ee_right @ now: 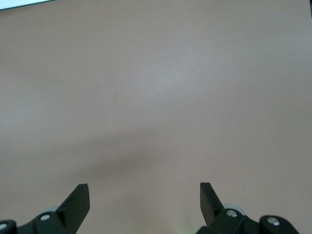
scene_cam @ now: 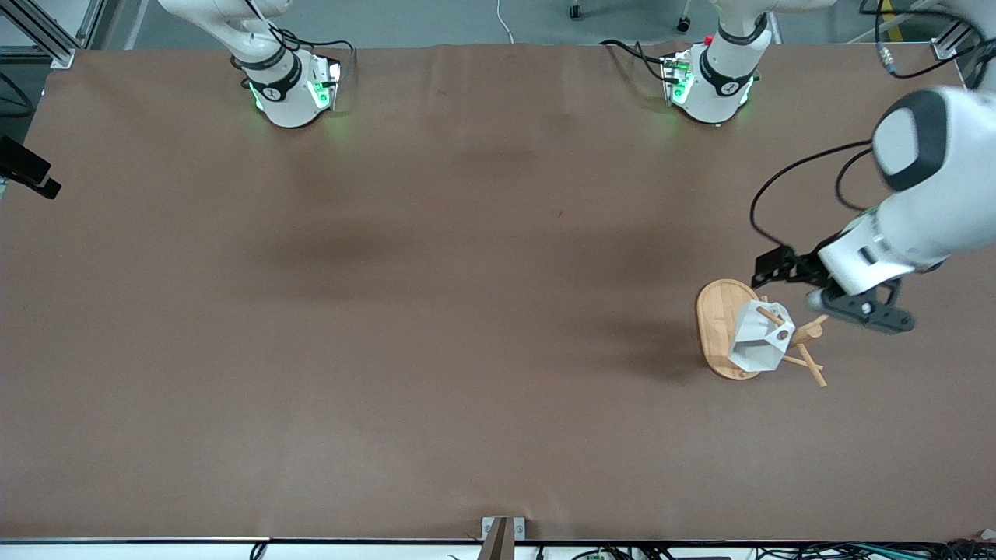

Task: Hang cup on rack
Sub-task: 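Open the left gripper and raise it away from the rack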

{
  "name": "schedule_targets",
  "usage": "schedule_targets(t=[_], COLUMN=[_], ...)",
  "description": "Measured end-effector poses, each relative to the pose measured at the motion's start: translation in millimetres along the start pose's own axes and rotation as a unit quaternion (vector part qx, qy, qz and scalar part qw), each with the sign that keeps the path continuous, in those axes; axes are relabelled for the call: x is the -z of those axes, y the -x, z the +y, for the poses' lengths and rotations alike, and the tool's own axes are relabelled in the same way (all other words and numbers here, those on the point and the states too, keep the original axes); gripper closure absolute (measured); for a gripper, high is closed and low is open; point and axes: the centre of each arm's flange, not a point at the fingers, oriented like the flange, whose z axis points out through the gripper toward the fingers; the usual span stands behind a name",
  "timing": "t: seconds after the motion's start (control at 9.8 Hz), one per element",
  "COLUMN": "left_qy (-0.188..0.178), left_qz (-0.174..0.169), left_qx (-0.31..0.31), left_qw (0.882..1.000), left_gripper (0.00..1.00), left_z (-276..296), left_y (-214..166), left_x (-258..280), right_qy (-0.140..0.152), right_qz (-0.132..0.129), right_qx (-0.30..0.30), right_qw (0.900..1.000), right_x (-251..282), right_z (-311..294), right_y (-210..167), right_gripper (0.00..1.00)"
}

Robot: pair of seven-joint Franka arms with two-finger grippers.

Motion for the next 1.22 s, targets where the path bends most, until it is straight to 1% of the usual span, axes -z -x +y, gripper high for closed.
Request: schedule_targets(t=[0.1, 0.2, 0.31, 0.41, 0.61, 0.82, 0.92, 1.22], left_qy=[-0.005, -0.021, -0.032, -0.033, -0.043, -0.074, -0.089, -0.095], left_qz=[-0.002, -0.002, 0.001, 0.004, -0.005, -0.022, -0.021, -0.017], left_qx=[0.0, -0.003, -0.006, -0.006, 0.01, 0.031, 0.029, 0.024], left_qw=[1.0, 1.0, 0.999, 0.999, 0.999, 0.997, 0.995, 0.995], left_gripper=[0.0, 0.0, 0.0, 0.0, 0.0, 0.0, 0.0, 0.0], left_z=[-4.5, -12.3, -20.4, -21.9, -6.7, 19.5, 32.4, 50.1], left_y=[9.9, 19.8, 27.5, 33.6, 48.8, 68.5, 75.7, 94.0], left_x=[41.6, 78.6, 103.1, 118.0, 137.9, 154.7, 157.4, 151.0], right_qy=[0.0, -0.001, 0.0, 0.0, 0.0, 0.001, 0.001, 0.001], right_qz=[0.001, 0.001, 0.0, -0.001, -0.005, -0.012, -0.012, -0.014], right_qx=[0.0, -0.001, -0.001, -0.001, -0.002, -0.002, -0.002, -0.002], right_qw=[1.0, 1.0, 1.0, 1.0, 1.0, 1.0, 1.0, 1.0], right_x=[0.3, 0.3, 0.1, -0.1, -1.0, -2.2, -2.3, -2.6], right_z=[0.2, 0.4, 0.9, 1.2, 1.8, 2.3, 2.3, 2.3], right_y=[-0.2, -0.3, -0.1, 0.0, 0.9, 2.2, 2.2, 2.6], right_gripper=[0.0, 0.0, 0.0, 0.0, 0.0, 0.0, 0.0, 0.0])
